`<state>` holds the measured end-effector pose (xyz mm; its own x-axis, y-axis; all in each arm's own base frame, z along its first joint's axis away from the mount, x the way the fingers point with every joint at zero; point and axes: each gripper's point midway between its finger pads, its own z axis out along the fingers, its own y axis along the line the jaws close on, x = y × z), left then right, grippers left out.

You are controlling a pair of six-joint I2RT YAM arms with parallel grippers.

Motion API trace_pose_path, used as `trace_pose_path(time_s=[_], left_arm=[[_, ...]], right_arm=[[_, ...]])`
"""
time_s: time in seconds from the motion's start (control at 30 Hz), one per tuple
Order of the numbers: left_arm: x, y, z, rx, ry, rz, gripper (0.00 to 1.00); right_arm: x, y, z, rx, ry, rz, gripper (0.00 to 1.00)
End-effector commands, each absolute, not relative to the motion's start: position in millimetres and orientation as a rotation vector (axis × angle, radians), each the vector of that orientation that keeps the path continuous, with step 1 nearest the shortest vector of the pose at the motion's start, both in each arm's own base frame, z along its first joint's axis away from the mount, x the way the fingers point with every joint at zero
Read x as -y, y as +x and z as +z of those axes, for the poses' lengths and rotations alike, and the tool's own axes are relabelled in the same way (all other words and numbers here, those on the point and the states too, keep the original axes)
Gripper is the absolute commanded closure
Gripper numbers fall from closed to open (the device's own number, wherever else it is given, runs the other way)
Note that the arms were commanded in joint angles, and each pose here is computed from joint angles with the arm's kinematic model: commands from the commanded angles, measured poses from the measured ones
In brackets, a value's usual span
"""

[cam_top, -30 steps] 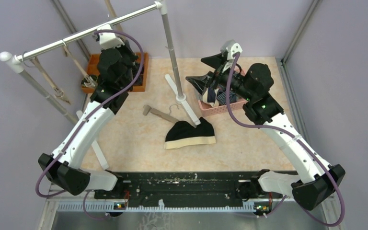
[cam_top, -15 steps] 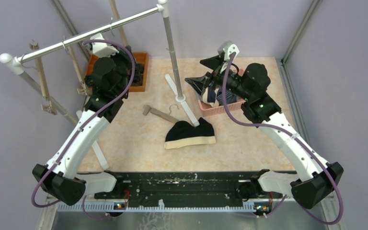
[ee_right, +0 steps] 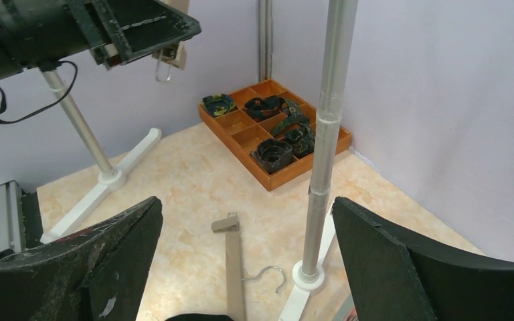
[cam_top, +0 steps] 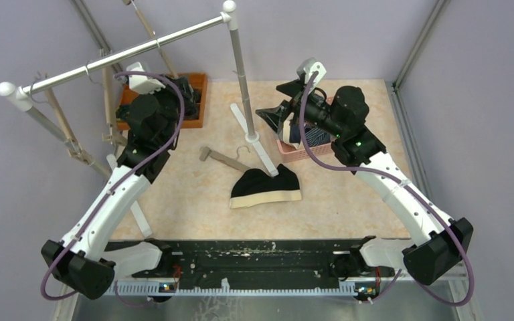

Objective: Remove the underwear clipped to the hanger

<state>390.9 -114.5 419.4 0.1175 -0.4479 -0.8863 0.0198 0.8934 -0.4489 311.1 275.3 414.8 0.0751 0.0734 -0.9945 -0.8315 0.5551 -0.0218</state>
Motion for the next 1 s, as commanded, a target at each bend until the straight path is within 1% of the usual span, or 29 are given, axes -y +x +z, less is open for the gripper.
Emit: trace_pose_path(time_s=[0.0,0.2,0.37,0.53,0.63,0.77,0.9,0.97], left_arm=[[117.1,375.0,346.0,-1.61,-0.3,-0.313,0.61],[107.8,344.2,306.8,-1.684,-0.276,-0.309,0.59],[116.5,326.1,274.2,-1.776,-0.243,-0.367,0.58],[124.0,311.4,241.1,-1.875,-0.215,-0.401,0.58],[124.9,302.8,222.2,-1.922,-0.193,-0.402,0.57],[123.8,290.5,202.2,-1.943,-0.187,-0.422,0.51],[122.0,284.8,211.2,-1.849,-0.149,-0.447,0.38],[120.0,283.0,221.3,-1.782,-0.127,-0.455,0.34]], right_arm=[[-273.4,313.2,427.0,-1.278,-0.733,0.752,0.03],[-268.1,322.3,418.7,-1.318,-0.731,0.687,0.03],[-260.8,334.5,394.8,-1.412,-0.742,0.599,0.03],[-255.5,336.2,336.6,-1.602,-0.749,0.582,0.03],[-249.8,321.9,293.5,-1.737,-0.757,0.605,0.03],[-246.0,287.2,241.9,-1.884,-0.803,0.629,0.03],[-243.6,262.3,205.2,-1.987,-0.838,0.629,0.03],[-242.7,256.2,195.4,-2.014,-0.842,0.647,0.03]])
